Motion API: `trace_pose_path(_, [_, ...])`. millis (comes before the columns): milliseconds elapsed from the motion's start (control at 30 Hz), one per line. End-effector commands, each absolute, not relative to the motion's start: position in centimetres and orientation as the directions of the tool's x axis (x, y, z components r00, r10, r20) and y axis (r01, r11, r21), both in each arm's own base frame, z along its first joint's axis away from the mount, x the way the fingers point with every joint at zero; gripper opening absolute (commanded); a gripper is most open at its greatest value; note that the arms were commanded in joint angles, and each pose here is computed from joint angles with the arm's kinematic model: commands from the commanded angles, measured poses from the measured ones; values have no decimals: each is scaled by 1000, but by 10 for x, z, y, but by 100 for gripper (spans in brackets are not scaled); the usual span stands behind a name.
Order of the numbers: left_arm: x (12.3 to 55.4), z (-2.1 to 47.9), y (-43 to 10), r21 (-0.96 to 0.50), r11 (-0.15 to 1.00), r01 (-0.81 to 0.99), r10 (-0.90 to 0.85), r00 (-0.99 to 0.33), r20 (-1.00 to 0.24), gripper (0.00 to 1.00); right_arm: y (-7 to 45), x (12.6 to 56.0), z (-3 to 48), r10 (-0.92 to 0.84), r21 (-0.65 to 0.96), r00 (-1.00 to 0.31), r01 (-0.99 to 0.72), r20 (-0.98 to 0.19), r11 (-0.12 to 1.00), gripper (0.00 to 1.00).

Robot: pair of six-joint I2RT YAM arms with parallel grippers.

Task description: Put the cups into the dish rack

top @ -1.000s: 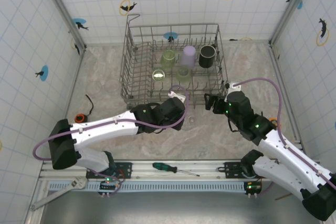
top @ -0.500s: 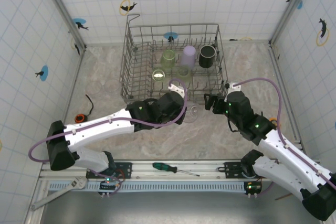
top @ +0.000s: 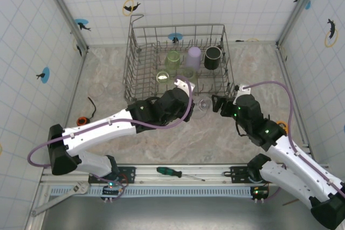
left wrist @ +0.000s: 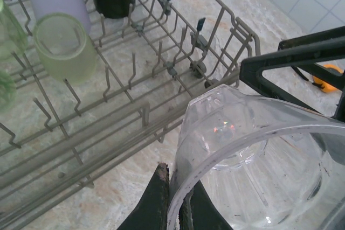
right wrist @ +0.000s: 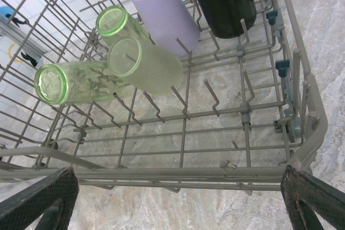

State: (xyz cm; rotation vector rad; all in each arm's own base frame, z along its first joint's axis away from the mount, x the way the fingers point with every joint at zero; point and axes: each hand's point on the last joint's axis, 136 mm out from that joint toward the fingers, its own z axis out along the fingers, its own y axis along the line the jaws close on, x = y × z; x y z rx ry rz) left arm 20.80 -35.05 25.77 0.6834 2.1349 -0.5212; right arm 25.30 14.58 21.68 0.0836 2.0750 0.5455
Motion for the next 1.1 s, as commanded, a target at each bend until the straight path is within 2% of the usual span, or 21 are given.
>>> trace_pose_path(0, [222, 295, -356, -98, 779, 619, 237, -436, -868, 0, 139, 253, 227, 291, 418, -517, -147, -805, 896, 100])
trace_pose_path(233, [246, 305, -344, -64, 833, 549, 189, -393, -900, 0, 145, 257, 240, 297, 451, -527, -188, -796, 873, 100])
trace_pose_path(667, [293, 307, -311, -198, 847, 494, 38, -426, -904, 0, 168, 271, 259, 389, 632, -591, -279, -706, 723, 100])
trace_pose_path(1067, [321, 309, -295, -274, 825, 495, -38, -436, -899, 0, 186, 287, 273, 430, 720, -629, -323, -648, 614, 100])
